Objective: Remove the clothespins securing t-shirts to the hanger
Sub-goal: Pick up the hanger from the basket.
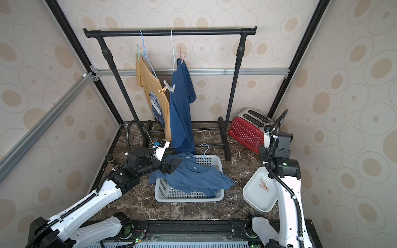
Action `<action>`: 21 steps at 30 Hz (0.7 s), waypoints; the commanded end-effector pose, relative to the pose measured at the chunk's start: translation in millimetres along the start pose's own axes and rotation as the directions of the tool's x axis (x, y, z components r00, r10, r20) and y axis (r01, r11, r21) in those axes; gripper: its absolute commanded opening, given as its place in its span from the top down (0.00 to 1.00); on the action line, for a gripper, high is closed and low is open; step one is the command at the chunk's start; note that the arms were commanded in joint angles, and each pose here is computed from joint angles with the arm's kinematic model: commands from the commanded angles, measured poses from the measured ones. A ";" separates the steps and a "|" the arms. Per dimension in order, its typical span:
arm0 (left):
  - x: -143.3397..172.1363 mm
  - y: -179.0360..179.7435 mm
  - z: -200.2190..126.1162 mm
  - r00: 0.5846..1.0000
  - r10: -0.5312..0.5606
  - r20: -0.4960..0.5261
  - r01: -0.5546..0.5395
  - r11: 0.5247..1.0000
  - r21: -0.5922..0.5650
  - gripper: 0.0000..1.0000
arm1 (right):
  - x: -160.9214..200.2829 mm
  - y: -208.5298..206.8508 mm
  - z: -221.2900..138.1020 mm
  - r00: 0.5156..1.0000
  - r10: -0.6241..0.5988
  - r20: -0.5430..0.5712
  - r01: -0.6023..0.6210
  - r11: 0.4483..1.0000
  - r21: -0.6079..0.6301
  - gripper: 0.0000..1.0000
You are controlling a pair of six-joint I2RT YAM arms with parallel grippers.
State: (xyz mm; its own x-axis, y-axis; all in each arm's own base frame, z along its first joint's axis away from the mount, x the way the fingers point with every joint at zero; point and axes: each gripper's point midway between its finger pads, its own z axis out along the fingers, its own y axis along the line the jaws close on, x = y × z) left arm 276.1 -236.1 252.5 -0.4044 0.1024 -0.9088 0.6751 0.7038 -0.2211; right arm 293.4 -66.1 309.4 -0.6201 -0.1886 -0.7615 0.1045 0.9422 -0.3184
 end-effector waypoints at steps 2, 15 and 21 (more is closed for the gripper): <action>-14.9 0.1 -6.0 1.000 0.000 0.011 0.001 1.000 -0.021 0.12 | 10.5 46.9 -11.4 0.978 0.190 -0.091 -0.203 0.966 -0.162 0.52; 6.5 21.7 -20.8 0.996 -0.006 -0.093 -0.010 0.987 -0.160 0.11 | -0.5 216.2 -16.3 0.942 0.239 -0.235 -0.335 0.702 -0.628 0.41; 16.3 30.9 -34.9 0.992 -0.016 -0.124 -0.012 0.974 -0.226 0.12 | -0.4 272.4 1.3 0.924 0.200 -0.326 -0.380 0.589 -0.713 0.40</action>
State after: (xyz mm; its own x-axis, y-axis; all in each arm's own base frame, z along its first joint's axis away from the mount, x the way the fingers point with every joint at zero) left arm 270.4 -199.6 228.2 -0.5059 0.1749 -0.8447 0.5499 0.8199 -0.1595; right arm 316.8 160.0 214.4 -0.8001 0.0649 -0.5963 -0.2175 0.8951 0.3893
